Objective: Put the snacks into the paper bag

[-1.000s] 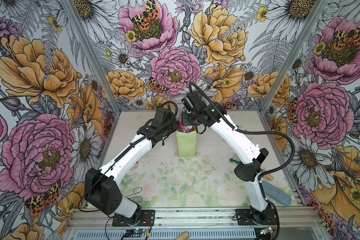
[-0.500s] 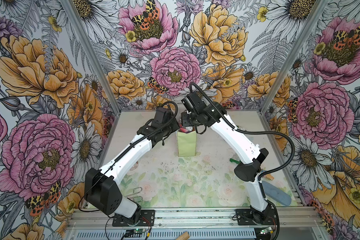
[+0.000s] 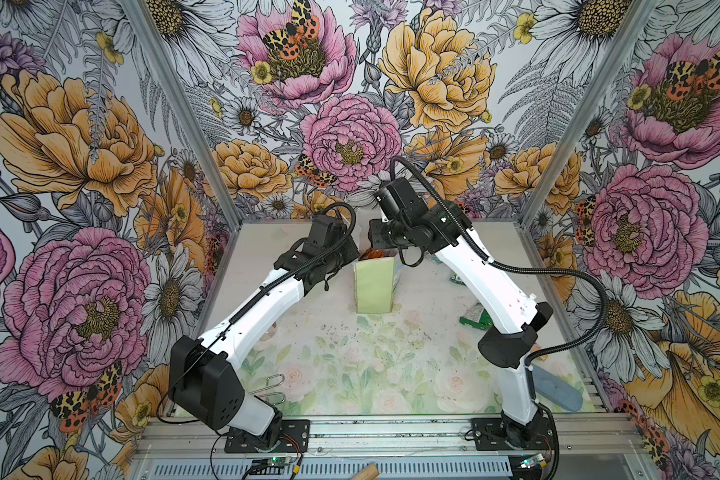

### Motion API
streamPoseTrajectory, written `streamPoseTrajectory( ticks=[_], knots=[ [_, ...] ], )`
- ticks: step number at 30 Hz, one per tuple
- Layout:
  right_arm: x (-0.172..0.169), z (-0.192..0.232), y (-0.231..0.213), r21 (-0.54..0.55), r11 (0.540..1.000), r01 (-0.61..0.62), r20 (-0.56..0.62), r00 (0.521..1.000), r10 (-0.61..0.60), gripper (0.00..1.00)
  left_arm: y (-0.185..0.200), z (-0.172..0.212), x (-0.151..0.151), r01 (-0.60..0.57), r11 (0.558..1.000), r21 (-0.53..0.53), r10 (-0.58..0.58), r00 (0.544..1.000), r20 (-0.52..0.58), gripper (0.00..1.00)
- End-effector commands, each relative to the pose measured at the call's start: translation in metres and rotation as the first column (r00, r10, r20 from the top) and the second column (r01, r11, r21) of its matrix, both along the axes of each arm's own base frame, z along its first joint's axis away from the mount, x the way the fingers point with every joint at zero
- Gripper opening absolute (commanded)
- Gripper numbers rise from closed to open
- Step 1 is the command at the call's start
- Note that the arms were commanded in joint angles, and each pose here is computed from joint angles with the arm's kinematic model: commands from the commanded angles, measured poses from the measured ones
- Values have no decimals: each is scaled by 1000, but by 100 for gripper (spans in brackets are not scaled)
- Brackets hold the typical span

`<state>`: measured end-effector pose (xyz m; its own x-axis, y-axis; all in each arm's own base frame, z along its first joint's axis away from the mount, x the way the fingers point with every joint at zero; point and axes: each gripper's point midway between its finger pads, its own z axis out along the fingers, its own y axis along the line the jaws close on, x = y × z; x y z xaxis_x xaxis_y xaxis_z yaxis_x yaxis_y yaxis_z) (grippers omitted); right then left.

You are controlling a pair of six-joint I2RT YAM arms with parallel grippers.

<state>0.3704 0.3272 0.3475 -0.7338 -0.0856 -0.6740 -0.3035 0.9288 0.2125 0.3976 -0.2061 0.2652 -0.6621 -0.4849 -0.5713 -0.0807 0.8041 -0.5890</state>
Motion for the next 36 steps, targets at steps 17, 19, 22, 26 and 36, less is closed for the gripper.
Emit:
streamPoseTrajectory(
  ticks=[17, 19, 22, 26, 36],
  knots=[
    [19, 66, -164, 56, 964, 258, 102, 959, -263, 61, 7, 11, 0, 1, 1000, -28, -1, 1000, 28, 0],
    [27, 64, -183, 52, 954, 296, 95, 949, -299, 64, 7, 12, -1, 3, 1000, -29, -2, 1000, 29, 0],
    [46, 50, -204, 43, 948, 316, 62, 946, -318, 67, 7, 12, -2, 4, 1000, -29, -3, 1000, 29, 0],
    [78, 23, -215, -8, 966, 257, 27, 966, -257, 70, 8, 11, -3, 0, 1000, -27, 1, 1000, 27, 0],
    [139, -73, -243, -431, 890, 147, -18, 985, -171, 72, 8, 6, -2, 0, 1000, -26, 0, 1000, 19, 0]
  ],
)
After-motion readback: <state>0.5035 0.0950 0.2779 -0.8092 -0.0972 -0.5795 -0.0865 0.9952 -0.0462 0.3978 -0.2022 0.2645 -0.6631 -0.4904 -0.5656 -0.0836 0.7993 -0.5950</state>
